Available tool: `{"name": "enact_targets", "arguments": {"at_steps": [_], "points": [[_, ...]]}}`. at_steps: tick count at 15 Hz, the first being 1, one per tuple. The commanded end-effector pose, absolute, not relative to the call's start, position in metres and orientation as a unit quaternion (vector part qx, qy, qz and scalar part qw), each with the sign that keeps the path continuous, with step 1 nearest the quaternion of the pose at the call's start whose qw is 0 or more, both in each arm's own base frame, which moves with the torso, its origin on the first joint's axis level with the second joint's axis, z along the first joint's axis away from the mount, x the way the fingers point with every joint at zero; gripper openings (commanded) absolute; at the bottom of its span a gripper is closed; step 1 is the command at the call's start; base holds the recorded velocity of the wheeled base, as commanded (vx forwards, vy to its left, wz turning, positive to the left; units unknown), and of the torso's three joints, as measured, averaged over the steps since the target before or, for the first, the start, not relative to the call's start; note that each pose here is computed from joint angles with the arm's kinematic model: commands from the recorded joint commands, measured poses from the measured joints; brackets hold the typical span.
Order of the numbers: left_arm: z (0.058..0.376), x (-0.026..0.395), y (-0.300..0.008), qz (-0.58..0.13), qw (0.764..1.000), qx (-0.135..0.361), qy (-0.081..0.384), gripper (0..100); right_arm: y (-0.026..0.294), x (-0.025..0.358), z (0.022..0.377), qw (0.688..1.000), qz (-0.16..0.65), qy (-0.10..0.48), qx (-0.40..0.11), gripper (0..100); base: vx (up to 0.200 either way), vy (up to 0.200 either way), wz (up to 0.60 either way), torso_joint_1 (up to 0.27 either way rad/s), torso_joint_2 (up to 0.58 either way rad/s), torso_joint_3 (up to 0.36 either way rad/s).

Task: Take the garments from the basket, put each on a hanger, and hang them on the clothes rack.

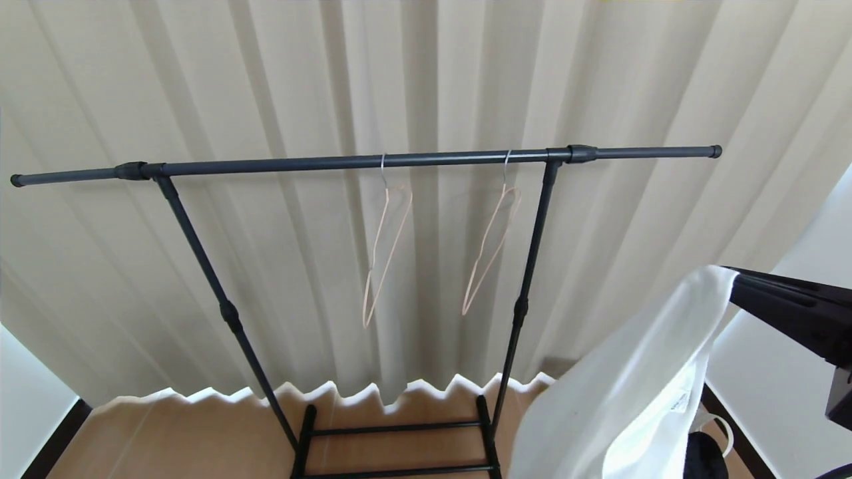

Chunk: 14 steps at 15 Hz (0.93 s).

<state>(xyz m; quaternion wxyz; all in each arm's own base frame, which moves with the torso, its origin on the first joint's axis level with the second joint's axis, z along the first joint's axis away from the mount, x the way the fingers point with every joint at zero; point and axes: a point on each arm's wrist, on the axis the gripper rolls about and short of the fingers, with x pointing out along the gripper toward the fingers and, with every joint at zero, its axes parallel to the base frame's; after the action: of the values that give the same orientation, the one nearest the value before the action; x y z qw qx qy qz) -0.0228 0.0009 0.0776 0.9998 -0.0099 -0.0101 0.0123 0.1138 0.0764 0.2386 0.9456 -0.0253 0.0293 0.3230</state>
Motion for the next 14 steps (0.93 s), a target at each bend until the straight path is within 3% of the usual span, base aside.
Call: {"name": "enact_targets", "arguments": {"at_steps": [1,4,11,13,14], "points": [[0.078,-0.023,0.001,0.012,1.0,-0.01,-0.009,100,0.077,0.114,0.238,0.945,0.323,0.031,-0.026,0,0.0,0.0,0.0,0.0,0.0,0.0],[0.078,-0.023,0.001,0.011,1.0,-0.01,-0.009,100,0.077,0.114,0.238,0.945,0.324,0.03,-0.026,0,-0.2,0.0,0.0,0.006,0.01,0.004],[0.078,-0.023,0.001,0.012,1.0,-0.009,-0.009,100,0.082,0.122,0.231,0.944,0.324,0.052,-0.035,0,0.0,0.0,0.0,0.0,0.0,0.0],[0.077,-0.022,0.001,0.006,1.0,0.008,-0.003,100,0.092,0.137,0.222,0.941,0.323,0.081,-0.05,0,0.0,0.0,0.0,0.0,0.0,0.0],[0.078,-0.016,0.001,-0.001,0.998,0.054,0.039,100,0.109,0.161,0.215,0.938,0.325,0.109,-0.057,0,0.0,0.0,0.0,0.0,0.0,0.0]]}}
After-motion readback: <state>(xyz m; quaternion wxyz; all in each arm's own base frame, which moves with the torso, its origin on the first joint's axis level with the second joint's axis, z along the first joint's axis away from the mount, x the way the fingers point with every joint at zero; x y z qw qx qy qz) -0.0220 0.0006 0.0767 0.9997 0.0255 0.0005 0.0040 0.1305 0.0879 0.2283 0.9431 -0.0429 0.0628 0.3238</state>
